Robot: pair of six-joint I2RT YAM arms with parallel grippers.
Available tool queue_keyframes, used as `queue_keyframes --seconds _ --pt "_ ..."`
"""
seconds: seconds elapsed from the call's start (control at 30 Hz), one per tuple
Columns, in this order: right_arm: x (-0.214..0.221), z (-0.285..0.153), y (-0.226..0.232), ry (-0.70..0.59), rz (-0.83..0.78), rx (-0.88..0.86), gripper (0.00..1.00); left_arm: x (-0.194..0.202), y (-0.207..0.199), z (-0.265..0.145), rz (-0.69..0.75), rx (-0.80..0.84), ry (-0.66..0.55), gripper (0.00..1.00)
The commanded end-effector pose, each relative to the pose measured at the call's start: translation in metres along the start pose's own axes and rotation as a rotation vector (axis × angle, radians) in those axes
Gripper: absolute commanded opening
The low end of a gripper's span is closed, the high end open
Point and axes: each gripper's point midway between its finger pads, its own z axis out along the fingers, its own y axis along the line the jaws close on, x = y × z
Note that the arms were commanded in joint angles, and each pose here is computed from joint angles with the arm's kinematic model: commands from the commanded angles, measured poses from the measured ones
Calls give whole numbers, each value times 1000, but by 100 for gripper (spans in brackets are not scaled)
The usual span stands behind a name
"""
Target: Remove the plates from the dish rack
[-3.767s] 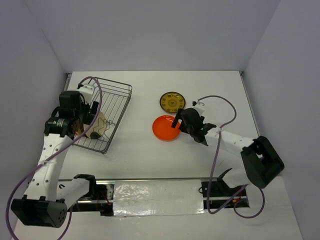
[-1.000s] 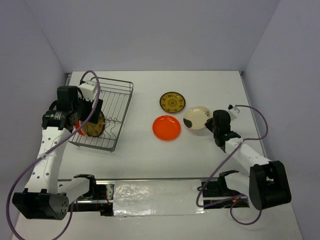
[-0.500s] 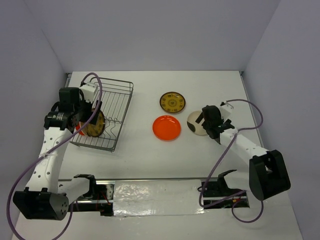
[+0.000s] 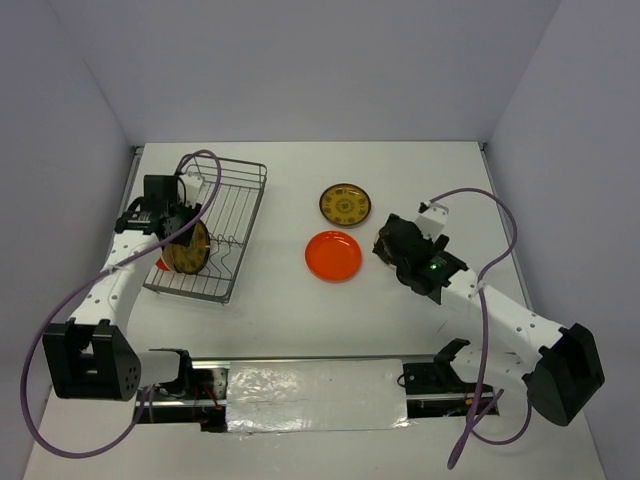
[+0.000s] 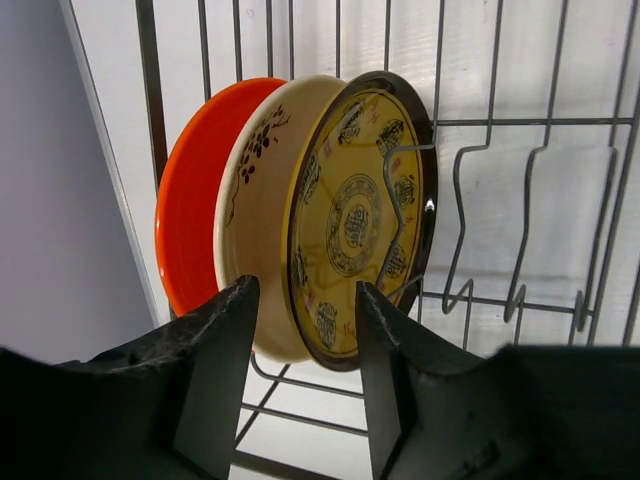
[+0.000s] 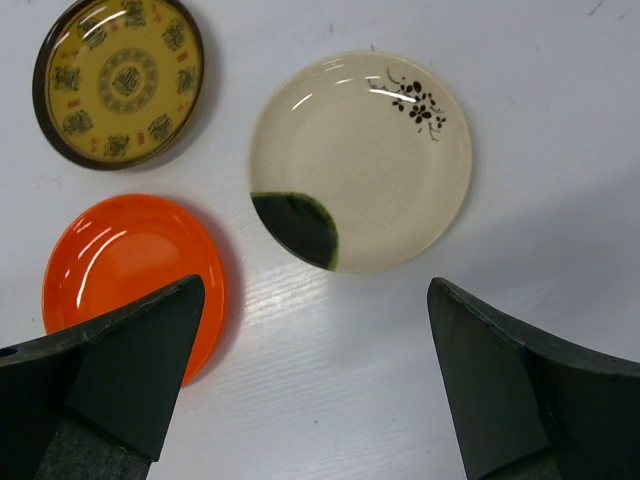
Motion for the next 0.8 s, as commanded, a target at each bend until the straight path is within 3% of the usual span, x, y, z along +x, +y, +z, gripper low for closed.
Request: queue_keyframes --seconds 0.0,0.2,0.47,0.77 --pt "-11 -12 3 -43 -2 1 100 -4 6 12 -36 -46 -18 55" --pt "-20 -31 14 -74 -20 -23 100 1 8 20 -64 -76 -1 47" --pt "-31 -54 23 -103 -9 -67 100 -12 11 5 -80 -70 -25 5" --pt "-25 -69 66 -61 -27 -259 100 -68 36 -83 -56 -73 -228 0"
